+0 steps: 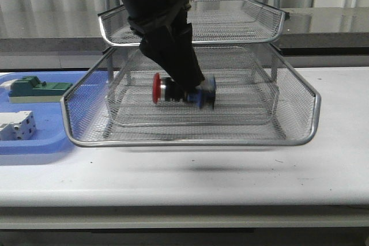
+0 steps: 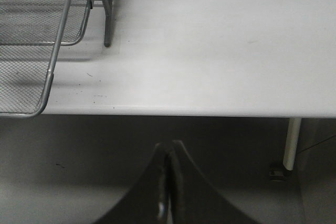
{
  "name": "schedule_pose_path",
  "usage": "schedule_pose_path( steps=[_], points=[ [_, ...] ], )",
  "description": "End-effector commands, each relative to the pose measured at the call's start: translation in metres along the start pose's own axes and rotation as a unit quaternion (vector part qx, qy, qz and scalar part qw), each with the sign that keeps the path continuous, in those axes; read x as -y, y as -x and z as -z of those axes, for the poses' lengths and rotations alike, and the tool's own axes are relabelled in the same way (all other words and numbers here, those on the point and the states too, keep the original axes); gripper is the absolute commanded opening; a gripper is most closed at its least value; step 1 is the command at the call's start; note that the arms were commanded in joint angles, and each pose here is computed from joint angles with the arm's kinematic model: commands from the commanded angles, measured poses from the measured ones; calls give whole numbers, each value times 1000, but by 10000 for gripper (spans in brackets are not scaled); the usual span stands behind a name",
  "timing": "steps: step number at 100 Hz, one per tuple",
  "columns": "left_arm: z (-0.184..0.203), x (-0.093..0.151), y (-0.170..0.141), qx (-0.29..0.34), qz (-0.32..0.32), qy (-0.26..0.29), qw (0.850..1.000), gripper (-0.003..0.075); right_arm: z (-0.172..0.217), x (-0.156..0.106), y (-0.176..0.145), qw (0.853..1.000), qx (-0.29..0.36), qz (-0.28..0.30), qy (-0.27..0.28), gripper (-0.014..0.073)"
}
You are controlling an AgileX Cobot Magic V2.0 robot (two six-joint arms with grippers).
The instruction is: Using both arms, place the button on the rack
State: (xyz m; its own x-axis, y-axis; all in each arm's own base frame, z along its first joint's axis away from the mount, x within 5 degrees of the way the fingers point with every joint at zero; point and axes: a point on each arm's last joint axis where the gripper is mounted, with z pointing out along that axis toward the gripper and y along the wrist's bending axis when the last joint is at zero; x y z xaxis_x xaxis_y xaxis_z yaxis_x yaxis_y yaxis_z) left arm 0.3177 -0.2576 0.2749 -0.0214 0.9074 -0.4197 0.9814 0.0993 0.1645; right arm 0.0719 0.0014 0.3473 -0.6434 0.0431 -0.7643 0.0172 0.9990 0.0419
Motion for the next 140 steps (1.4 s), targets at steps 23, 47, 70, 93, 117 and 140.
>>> schedule_pose_path(
  steps=[23,47,70,93,117,140],
  points=[
    [25,-2,11,35,-1,35,999,432,7,0,12,999,42,4,-2,-70],
    [46,2,15,49,-7,49,998,432,7,0,12,999,42,4,-2,-70],
    [93,7,10,66,28,88,994,430,7,0,12,999,42,4,-2,-70],
    [138,4,-27,25,112,103,988,429,7,0,12,999,42,4,-2,-70],
    [181,2,-77,16,206,144,968,398,7,0,12,999,42,4,-2,-70],
    [206,23,-124,13,279,191,941,398,7,0,12,999,42,4,-2,-70]
  ],
)
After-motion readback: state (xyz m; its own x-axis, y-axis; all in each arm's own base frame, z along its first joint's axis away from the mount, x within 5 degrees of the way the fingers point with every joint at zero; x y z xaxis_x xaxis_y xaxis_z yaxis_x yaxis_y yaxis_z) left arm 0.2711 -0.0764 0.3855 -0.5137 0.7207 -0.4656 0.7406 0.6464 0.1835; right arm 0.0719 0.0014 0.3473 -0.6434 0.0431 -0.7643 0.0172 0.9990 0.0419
